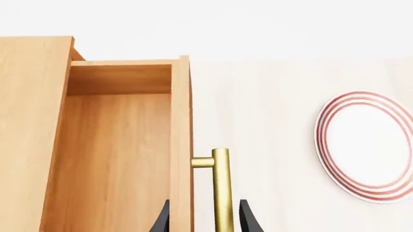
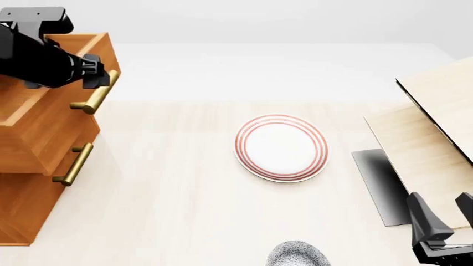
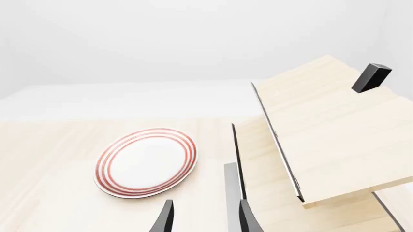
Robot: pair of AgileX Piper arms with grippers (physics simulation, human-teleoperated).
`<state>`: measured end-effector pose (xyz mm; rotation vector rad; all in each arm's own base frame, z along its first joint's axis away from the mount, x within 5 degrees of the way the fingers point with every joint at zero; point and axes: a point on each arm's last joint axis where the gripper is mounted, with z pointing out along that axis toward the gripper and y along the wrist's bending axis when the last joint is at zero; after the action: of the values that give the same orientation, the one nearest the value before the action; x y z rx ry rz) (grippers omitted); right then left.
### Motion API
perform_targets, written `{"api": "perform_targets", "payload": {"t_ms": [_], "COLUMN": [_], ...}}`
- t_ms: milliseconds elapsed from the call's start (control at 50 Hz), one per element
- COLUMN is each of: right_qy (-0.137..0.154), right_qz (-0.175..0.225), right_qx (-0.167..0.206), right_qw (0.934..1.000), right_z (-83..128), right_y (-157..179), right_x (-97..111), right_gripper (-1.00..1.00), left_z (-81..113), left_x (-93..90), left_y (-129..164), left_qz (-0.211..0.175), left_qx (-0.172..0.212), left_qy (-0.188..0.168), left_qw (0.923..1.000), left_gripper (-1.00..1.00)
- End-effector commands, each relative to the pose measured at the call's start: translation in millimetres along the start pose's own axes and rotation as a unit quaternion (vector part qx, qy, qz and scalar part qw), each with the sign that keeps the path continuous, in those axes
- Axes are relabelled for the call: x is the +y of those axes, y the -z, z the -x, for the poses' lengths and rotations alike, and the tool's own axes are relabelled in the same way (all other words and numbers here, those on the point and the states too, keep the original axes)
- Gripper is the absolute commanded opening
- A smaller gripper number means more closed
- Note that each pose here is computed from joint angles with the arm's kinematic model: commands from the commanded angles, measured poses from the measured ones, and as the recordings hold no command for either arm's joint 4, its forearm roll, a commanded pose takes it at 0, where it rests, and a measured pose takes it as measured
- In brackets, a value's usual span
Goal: Open the top drawer of the cabinet and put the bowl in it.
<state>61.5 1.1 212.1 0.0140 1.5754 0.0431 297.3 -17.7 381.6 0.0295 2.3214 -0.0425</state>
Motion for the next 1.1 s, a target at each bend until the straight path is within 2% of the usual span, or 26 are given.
{"api": "perform_targets", "payload": {"t_ms": [20,180,460,760,1020,1100], "right_qy": [0.000,0.000,-0.001,-0.001,-0.001,-0.001], "right_qz": [0.000,0.000,0.000,0.000,0.000,0.000], "right_qx": [0.000,0.001,0.001,0.003,0.003,0.004], "right_qw": [1.0000,1.0000,1.0000,1.0000,1.0000,1.0000], "right_z": [0.0,-0.1,-0.1,-0.1,-0.1,-0.1], "right_y": [-0.2,0.1,0.2,-0.3,-0.6,-0.6], "right_x": [0.0,0.0,0.0,0.1,0.1,0.1], "right_gripper": [1.00,1.00,1.00,1.00,1.00,1.00], "left_z": [-0.1,1.4,0.5,3.7,5.3,5.7], "left_x": [-15.6,-28.9,-34.8,-50.1,-56.6,-64.0], "left_y": [-7.1,-9.8,-9.7,-5.3,-0.5,0.5], "left_qz": [-0.020,-0.035,-0.042,-0.060,-0.069,-0.078], "left_qx": [0.009,0.011,0.012,0.007,0.001,-0.001], "left_qy": [-0.011,-0.022,-0.032,-0.037,-0.043,-0.046], "left_qw": [0.9997,0.9991,0.9985,0.9975,0.9967,0.9959], "left_gripper": [1.00,1.00,1.00,1.00,1.00,1.00]}}
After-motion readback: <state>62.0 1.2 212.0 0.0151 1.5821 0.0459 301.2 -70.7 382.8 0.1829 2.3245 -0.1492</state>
